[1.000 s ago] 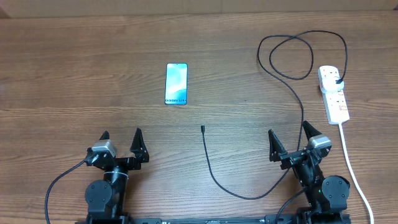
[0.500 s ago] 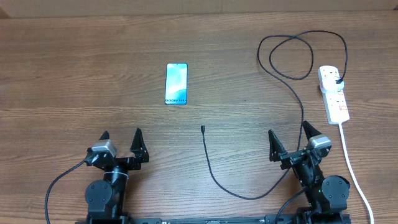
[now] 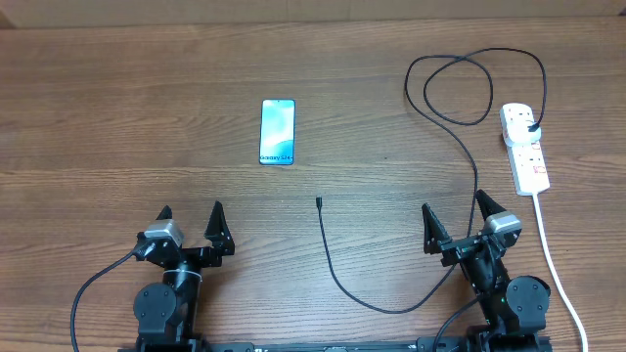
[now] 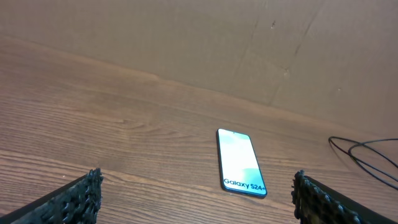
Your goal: Plug charger to phone and switch on socket
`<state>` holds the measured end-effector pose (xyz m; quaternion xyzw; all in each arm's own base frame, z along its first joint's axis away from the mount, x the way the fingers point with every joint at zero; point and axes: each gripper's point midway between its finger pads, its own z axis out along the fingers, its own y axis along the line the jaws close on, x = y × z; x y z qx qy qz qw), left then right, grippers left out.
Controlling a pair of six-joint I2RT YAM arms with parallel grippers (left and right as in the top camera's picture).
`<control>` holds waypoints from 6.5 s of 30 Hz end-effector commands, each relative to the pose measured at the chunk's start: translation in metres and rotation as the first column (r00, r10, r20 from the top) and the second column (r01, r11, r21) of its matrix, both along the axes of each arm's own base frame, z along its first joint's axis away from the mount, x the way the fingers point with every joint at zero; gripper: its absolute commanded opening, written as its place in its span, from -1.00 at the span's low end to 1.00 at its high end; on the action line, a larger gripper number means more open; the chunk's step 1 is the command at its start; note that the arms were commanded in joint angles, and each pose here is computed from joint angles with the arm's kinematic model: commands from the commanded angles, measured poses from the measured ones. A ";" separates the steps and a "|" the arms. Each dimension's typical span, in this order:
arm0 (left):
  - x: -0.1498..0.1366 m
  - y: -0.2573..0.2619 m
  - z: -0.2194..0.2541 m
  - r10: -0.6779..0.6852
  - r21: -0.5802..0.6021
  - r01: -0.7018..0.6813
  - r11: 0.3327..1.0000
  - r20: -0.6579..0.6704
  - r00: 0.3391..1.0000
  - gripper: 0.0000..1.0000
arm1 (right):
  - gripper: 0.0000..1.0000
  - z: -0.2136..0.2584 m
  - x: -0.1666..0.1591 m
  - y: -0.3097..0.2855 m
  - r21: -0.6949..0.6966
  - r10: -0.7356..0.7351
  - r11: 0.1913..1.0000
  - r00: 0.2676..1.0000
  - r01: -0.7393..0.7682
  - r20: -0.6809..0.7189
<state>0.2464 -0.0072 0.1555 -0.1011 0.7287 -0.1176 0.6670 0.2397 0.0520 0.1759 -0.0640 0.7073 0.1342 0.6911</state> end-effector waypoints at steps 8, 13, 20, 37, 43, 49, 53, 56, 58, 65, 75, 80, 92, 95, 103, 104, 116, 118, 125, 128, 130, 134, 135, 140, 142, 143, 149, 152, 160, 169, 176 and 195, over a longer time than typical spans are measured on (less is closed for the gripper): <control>0.000 0.003 0.000 0.014 0.020 -0.014 1.000 0.005 1.000 0.99 | 1.00 -0.001 -0.001 0.003 -0.001 0.013 1.000 1.000 -0.013 0.007; -0.001 -0.007 0.004 -0.046 -0.011 0.046 0.999 0.014 0.999 0.99 | 1.00 -0.001 -0.001 0.003 -0.001 0.014 1.000 1.000 -0.014 0.007; -0.022 -0.025 0.059 -0.149 -0.020 0.149 0.989 0.012 0.989 1.00 | 1.00 -0.001 -0.001 0.003 -0.001 0.013 1.000 1.000 -0.013 0.007; 0.009 -0.049 0.245 -0.295 -0.064 0.297 0.953 -0.428 0.854 1.00 | 1.00 -0.001 -0.001 0.003 -0.001 0.013 1.000 1.000 -0.013 0.007; 0.063 -0.050 0.232 -0.299 -0.114 0.303 0.946 -0.662 0.687 1.00 | 1.00 -0.001 -0.001 0.003 -0.001 0.014 1.000 1.000 -0.014 0.007; 0.131 -0.058 0.141 -0.332 -0.259 0.217 0.941 -0.830 0.449 0.93 | 1.00 -0.001 -0.001 0.003 -0.001 0.014 1.000 1.000 -0.014 0.007; 0.152 -0.063 0.089 -0.329 -0.287 0.171 0.942 -0.887 0.325 0.75 | 1.00 -0.001 -0.001 0.003 -0.001 0.014 1.000 1.000 -0.014 0.007; 0.164 -0.072 0.048 -0.287 -0.249 0.175 0.953 -0.928 0.239 0.75 | 1.00 -0.001 -0.001 0.003 -0.001 0.014 1.000 1.000 -0.014 0.007; 0.170 -0.078 0.023 -0.229 -0.194 0.181 0.964 -0.954 0.195 0.79 | 1.00 -0.001 -0.001 0.003 -0.001 0.013 1.000 1.000 -0.013 0.007; 0.194 -0.123 -0.054 -0.101 -0.063 0.243 0.968 -0.984 0.146 0.99 | 1.00 -0.001 -0.001 0.003 -0.001 0.013 1.000 1.000 -0.013 0.007; 0.224 -0.135 -0.132 0.060 0.114 0.297 0.948 -0.981 0.186 0.99 | 1.00 -0.001 -0.001 0.003 -0.001 0.013 1.000 1.000 -0.013 0.007; 0.232 -0.130 -0.152 0.096 0.151 0.291 0.945 -0.976 0.194 0.99 | 1.00 -0.001 -0.001 0.003 -0.001 0.013 1.000 1.000 -0.013 0.007; 0.222 -0.131 -0.170 0.057 0.097 0.293 0.951 -0.988 0.143 0.92 | 1.00 -0.001 -0.001 0.003 -0.001 0.013 1.000 1.000 -0.013 0.007; 0.214 -0.143 -0.172 -0.024 0.008 0.295 0.955 -0.994 0.102 0.81 | 1.00 -0.001 -0.001 0.003 -0.001 0.013 1.000 1.000 -0.013 0.007; 0.211 -0.137 -0.176 -0.027 -0.009 0.217 0.976 -0.996 0.082 0.79 | 1.00 -0.001 -0.001 0.003 -0.001 0.014 1.000 1.000 -0.014 0.007; 0.210 -0.137 -0.179 -0.026 -0.008 0.215 0.977 -0.996 0.080 0.80 | 1.00 -0.001 -0.001 0.003 -0.001 0.014 1.000 1.000 -0.014 0.007; 0.212 -0.136 -0.175 -0.026 -0.006 0.213 0.977 -0.996 0.090 0.45 | 1.00 -0.001 -0.001 0.003 -0.001 0.014 1.000 1.000 -0.014 0.007; 0.220 -0.137 -0.160 -0.035 -0.008 0.212 0.977 -0.992 0.122 0.45 | 1.00 -0.001 -0.001 0.003 -0.001 0.013 1.000 1.000 -0.013 0.007; 0.230 -0.139 -0.071 -0.112 -0.056 0.213 0.976 -0.959 0.260 0.46 | 1.00 -0.001 -0.001 0.003 -0.001 0.013 1.000 1.000 -0.013 0.007; 0.229 -0.132 -0.031 -0.129 -0.063 0.205 0.977 -0.937 0.324 0.48 | 1.00 -0.001 -0.001 0.003 -0.001 0.013 1.000 1.000 -0.013 0.007; 0.226 -0.131 -0.004 -0.164 -0.091 0.209 0.974 -0.918 0.360 0.50 | 1.00 0.003 -0.001 0.003 -0.001 0.013 1.000 1.000 -0.013 0.023; 0.208 -0.137 0.046 -0.310 -0.217 0.266 0.939 -0.869 0.387 0.52 | 1.00 0.004 -0.004 0.013 0.000 0.073 0.997 0.997 -0.073 0.028; 0.205 -0.139 0.053 -0.337 -0.242 0.273 0.931 -0.858 0.389 0.52 | 1.00 0.004 -0.005 0.015 0.000 0.090 0.996 0.996 -0.090 0.028; 0.192 -0.150 0.085 -0.460 -0.340 0.336 0.878 -0.796 0.394 0.51 | 0.99 0.036 -0.012 0.023 0.193 0.144 0.969 0.987 -0.156 0.075; 0.188 -0.159 0.089 -0.500 -0.376 0.356 0.856 -0.779 0.378 0.51 | 1.00 0.058 -0.019 0.027 0.246 0.176 0.951 0.982 -0.187 0.065; 0.187 -0.161 0.089 -0.504 -0.378 0.361 0.852 -0.778 0.375 0.51 | 1.00 0.065 -0.021 0.028 0.262 0.183 0.947 0.982 -0.188 0.045; 0.174 -0.191 0.091 -0.546 -0.401 0.414 0.817 -0.768 0.334 0.50 | 1.00 0.137 -0.025 0.031 0.284 0.201 0.948 0.963 -0.145 -0.180; 0.167 -0.207 0.093 -0.572 -0.421 0.437 0.795 -0.759 0.310 0.50 | 1.00 0.154 -0.019 0.037 0.296 0.231 0.946 0.915 -0.132 -0.331; 0.137 -0.259 0.104 -0.684 -0.508 0.531 0.678 -0.701 0.203 0.52 | 0.76 0.153 0.013 0.090 0.519 0.553 0.817 0.597 -0.251 -0.581; 0.123 -0.283 0.114 -0.745 -0.557 0.575 0.599 -0.650 0.147 0.52 | 0.40 0.087 0.057 0.112 0.479 0.494 0.863 0.470 -0.162 -0.731; 0.121 -0.287 0.113 -0.741 -0.554 0.573 0.604 -0.656 0.145 0.52 | 0.33 0.071 0.084 0.148 0.425 0.460 0.885 0.502 -0.189 -0.733; 0.121 -0.288 0.113 -0.744 -0.556 0.576 0.600 -0.653 0.144 0.59 | -0.85 0.076 0.105 0.167 0.415 0.461 0.883 0.568 -0.219 -0.682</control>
